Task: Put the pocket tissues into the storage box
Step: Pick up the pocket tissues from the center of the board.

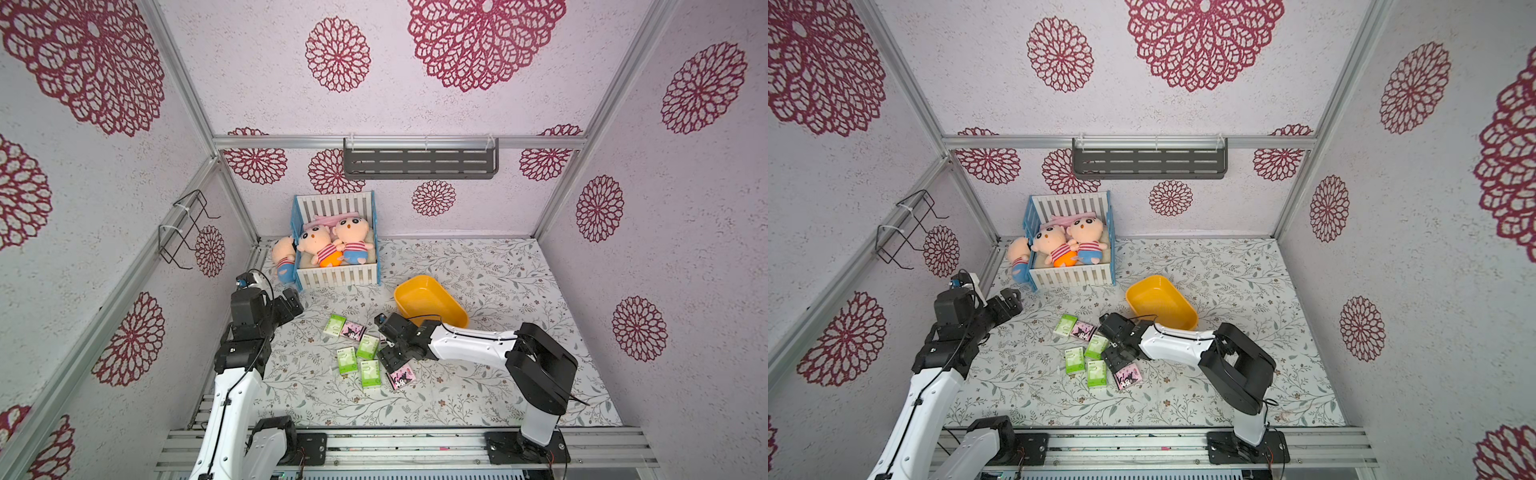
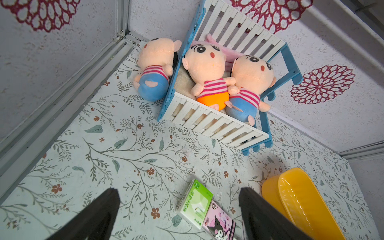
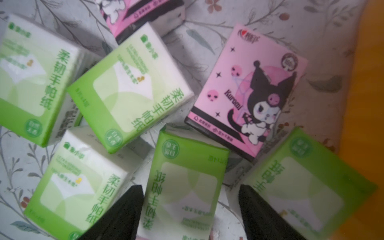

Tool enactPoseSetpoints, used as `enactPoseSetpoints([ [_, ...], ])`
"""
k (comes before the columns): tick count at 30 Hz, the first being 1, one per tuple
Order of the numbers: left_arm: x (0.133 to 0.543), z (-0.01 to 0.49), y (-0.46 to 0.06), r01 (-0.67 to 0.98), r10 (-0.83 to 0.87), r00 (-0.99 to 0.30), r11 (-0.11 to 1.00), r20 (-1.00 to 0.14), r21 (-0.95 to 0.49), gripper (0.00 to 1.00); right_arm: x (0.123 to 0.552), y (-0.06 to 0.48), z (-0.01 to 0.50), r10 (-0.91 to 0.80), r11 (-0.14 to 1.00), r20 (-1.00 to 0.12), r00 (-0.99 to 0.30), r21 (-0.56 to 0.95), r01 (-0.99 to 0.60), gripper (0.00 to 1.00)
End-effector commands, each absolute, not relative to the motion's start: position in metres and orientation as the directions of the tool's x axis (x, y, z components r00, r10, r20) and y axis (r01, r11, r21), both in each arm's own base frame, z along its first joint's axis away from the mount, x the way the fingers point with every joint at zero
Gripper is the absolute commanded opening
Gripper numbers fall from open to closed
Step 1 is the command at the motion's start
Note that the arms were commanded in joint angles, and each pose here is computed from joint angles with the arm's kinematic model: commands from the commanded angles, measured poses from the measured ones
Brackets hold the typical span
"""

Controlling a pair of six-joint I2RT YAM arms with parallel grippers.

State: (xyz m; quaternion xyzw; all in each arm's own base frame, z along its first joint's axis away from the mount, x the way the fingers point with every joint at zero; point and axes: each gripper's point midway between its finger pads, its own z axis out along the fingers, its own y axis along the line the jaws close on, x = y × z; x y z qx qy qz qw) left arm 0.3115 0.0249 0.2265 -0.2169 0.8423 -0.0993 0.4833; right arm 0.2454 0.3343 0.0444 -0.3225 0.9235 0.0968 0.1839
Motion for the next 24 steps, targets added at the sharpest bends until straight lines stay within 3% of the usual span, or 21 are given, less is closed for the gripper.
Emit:
enactPoseSetpoints([
  [1,0.308,0.227,0.023,-0.262,-0.447,-0.444,0.893,-0.776,-0.365,0.97,0.243,0.315,0.037,-0.569,0.787,-0.356,-0.741,0.024,-0.616,0.79],
  [24,0.306,0.220,0.023,-0.266,-0.449,-0.455,0.893,-0.769,-0.364,0.97,0.262,0.347,0.123,-0.515,0.775,-0.578,-0.632,0.001,-0.632,0.80],
])
